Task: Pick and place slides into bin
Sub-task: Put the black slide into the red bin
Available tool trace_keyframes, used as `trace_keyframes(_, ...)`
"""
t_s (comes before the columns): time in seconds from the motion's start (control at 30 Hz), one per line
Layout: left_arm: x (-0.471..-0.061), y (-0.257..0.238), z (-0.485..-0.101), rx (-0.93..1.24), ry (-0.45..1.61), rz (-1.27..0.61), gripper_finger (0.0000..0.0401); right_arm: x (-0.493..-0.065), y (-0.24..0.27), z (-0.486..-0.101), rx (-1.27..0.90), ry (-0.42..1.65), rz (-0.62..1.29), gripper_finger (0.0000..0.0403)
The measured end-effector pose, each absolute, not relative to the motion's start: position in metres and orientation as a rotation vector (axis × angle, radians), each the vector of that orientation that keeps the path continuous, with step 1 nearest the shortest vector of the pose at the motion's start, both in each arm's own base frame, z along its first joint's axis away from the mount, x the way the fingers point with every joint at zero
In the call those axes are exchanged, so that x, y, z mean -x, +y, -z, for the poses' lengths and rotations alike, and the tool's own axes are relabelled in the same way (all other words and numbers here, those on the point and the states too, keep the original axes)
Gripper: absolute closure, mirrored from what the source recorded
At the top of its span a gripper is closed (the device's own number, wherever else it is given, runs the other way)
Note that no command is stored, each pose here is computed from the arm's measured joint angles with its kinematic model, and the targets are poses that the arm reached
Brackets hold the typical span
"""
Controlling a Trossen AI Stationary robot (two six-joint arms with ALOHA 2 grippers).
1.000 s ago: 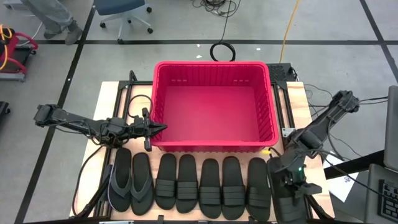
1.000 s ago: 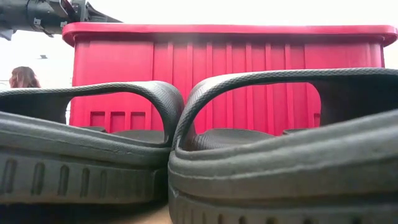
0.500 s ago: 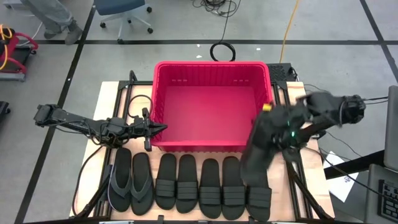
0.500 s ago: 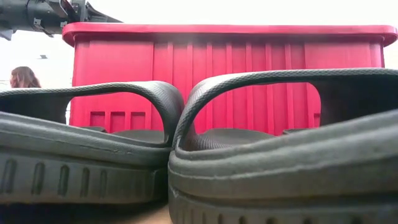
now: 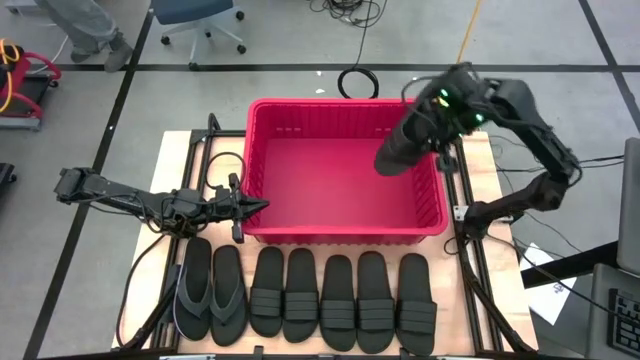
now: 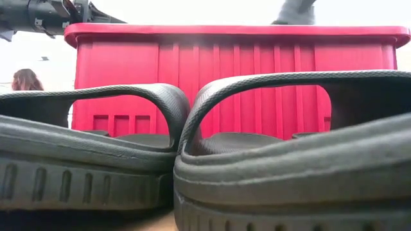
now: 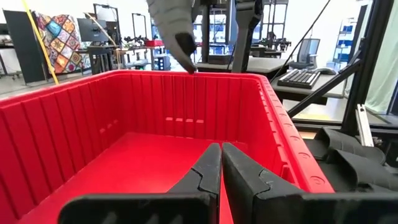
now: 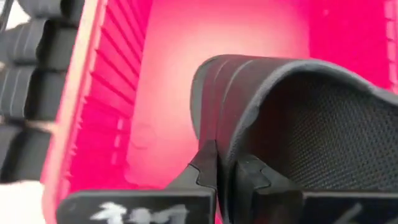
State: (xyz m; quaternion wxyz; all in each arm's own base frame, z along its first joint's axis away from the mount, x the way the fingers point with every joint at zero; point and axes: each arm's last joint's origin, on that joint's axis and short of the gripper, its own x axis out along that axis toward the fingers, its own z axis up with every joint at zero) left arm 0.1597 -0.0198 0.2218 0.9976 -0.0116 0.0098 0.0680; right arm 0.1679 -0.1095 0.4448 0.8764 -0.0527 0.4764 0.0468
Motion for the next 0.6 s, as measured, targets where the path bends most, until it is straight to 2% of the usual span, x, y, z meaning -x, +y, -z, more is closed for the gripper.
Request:
trace_keyframes(0.17, -0.16, -0.02, -0.222, 0.08, 0.016, -0.137, 0.038, -0.186, -0.144, -0.401, 0.017, 1.086, -0.204, 0.04)
trace_keyframes(0.37, -0.16, -0.02, -0.222, 0.086, 0.015, -0.137, 0.038, -0.204, -0.164, -0.332, -0.053, 1.32, -0.301, 0.0399)
trace_keyframes(0.53, -0.16, -0.02, -0.222, 0.08, 0.015, -0.137, 0.038, -0.211, -0.168, -0.29, -0.125, 1.326, -0.416, 0.0399)
trace_keyframes(0.6, -0.16, -0.02, -0.222, 0.079, 0.015, -0.137, 0.038, -0.214, -0.17, -0.275, -0.136, 1.348, -0.407, 0.0399)
